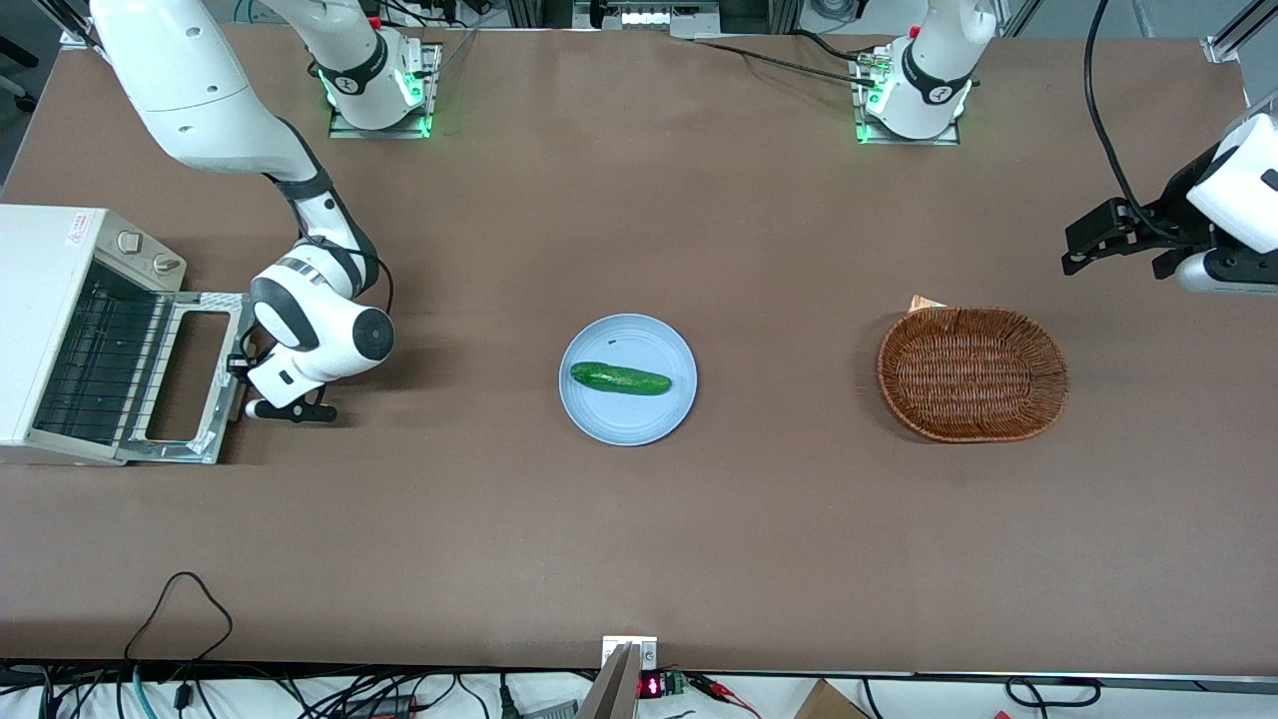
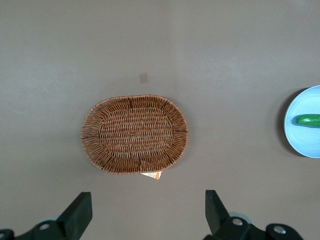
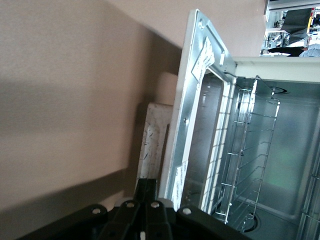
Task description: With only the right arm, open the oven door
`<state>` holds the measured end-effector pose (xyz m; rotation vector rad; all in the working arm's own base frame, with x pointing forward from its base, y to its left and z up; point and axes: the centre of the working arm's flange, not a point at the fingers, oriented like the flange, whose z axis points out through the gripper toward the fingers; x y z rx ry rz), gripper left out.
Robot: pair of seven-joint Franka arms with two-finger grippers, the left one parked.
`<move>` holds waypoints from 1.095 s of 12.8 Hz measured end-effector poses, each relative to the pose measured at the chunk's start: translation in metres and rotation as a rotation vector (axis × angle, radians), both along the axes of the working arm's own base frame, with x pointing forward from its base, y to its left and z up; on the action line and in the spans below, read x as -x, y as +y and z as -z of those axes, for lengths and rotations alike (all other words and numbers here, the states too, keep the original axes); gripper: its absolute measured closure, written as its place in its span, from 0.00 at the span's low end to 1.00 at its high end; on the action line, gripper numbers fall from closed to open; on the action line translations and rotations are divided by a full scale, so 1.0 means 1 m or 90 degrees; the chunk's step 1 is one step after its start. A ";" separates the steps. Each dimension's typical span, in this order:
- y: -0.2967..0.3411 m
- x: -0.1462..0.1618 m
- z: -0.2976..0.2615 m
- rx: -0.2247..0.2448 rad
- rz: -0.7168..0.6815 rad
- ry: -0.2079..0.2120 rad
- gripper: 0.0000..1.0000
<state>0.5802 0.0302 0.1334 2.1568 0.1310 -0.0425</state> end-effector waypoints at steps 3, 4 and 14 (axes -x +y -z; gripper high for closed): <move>0.000 0.002 0.005 0.001 0.000 0.005 0.99; 0.000 0.002 0.006 0.001 0.000 0.006 0.99; 0.031 -0.027 -0.071 -0.175 0.097 0.039 0.58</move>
